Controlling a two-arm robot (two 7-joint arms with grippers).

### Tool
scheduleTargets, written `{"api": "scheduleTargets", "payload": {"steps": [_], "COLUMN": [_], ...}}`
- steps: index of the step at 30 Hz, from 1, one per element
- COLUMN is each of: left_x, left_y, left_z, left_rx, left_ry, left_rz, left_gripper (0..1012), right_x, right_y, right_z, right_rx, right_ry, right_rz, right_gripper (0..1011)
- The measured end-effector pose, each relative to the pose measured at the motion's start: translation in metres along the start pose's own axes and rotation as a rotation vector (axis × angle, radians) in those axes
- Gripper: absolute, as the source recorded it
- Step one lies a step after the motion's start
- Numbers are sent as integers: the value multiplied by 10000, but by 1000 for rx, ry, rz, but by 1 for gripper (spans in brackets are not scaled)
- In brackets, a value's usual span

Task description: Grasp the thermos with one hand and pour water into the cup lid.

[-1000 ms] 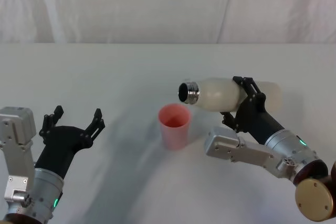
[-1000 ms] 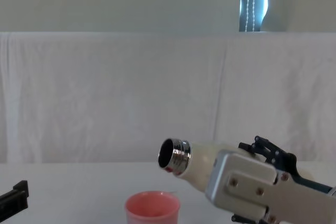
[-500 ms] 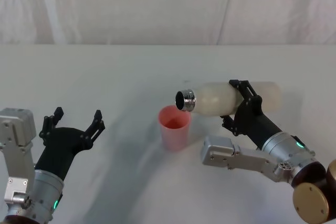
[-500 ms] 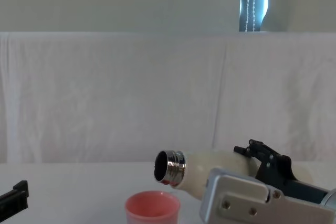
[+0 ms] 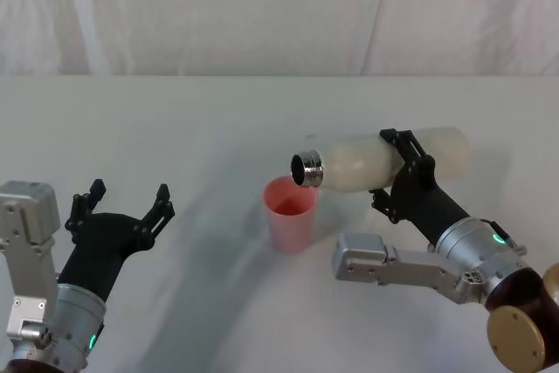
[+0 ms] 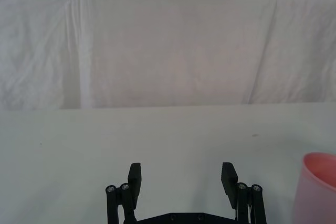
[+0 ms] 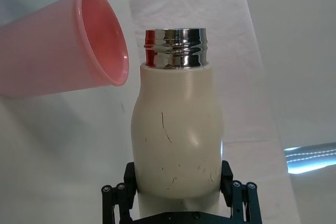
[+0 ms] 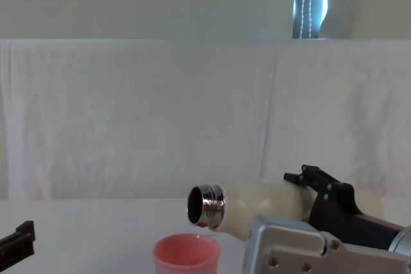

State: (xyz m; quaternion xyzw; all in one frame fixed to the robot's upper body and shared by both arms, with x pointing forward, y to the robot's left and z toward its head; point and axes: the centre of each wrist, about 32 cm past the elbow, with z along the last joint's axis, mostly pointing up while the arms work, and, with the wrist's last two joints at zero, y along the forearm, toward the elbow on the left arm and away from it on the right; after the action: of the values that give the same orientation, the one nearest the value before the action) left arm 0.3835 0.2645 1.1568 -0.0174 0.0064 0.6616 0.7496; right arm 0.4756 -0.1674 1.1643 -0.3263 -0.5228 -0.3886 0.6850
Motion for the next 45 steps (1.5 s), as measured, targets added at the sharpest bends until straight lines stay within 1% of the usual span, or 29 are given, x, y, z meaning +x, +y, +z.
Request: {"api": "scheduleTargets", "payload": {"steps": [4,18,39,45], "left_x": [0,0,0,0], "left_y": [0,0,0,0], "left_z": [0,0,0,0], "left_rx": [0,0,0,0], "left_ry": [0,0,0,0], "left_rz": [0,0,0,0], "left_gripper": [1001,1001,1001,1001], "right_x": [5,22,56,64], "right_y": [8,28,49,55], "right_z": [-1,-10,-40,-45], "right_rx": [0,-5,-2,-1], "right_ry": [-22,-67,-120,-127], "right_rz": [-1,0,-12,-14], "right_gripper": [959,959,959,959]}}
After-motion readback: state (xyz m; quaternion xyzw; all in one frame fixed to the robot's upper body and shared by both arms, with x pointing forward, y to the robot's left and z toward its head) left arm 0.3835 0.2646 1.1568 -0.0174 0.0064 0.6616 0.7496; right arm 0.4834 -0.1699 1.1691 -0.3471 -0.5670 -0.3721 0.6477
